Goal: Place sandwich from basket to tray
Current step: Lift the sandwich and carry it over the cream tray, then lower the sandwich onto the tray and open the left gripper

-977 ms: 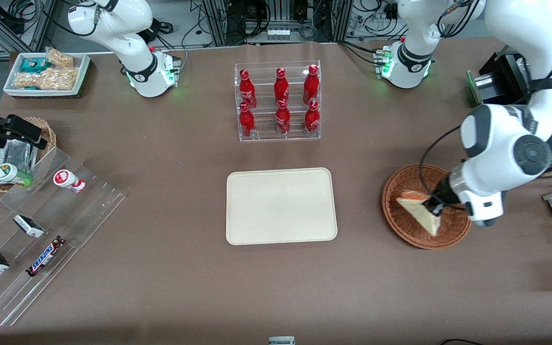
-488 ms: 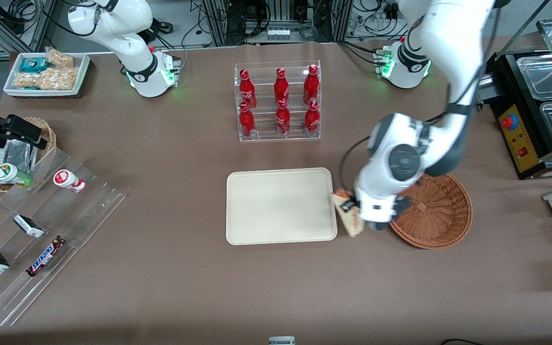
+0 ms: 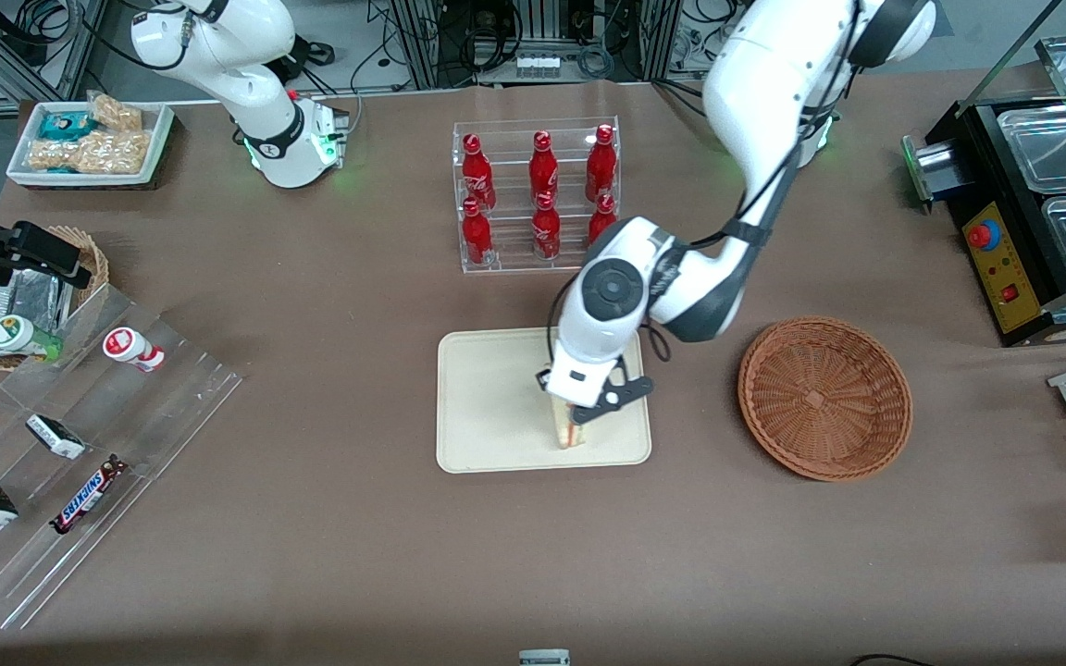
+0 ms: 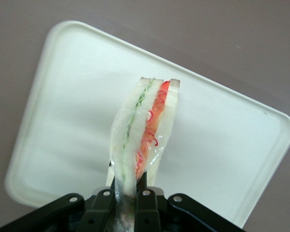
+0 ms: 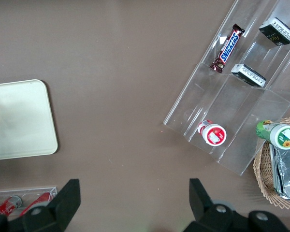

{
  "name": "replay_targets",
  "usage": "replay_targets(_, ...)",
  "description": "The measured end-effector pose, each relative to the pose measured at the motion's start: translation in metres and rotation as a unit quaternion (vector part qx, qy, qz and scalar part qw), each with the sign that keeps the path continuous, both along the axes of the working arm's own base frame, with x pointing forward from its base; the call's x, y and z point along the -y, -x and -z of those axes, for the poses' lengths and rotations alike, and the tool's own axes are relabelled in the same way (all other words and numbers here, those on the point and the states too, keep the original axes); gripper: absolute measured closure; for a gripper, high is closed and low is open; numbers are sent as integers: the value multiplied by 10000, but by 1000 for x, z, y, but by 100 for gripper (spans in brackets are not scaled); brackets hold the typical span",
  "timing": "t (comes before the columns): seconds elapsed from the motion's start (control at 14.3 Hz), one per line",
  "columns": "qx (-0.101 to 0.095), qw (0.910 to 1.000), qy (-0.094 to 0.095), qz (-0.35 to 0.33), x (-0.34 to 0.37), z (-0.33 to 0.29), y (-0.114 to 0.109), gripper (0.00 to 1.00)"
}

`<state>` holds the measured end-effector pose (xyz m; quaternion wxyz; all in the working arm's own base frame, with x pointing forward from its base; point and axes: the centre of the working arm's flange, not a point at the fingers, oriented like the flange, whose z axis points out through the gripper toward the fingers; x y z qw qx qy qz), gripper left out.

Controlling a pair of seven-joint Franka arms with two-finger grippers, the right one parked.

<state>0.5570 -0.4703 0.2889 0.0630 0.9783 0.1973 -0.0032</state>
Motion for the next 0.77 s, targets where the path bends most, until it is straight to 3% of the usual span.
replay_targets(0.21, 155, 9989, -44, 445, 25, 22, 17, 87)
replay_targets(0.63, 107, 9985, -113, 525, 41, 32, 33, 84)
replay_targets(0.77, 71, 9993, -119, 346, 43, 35, 36, 69)
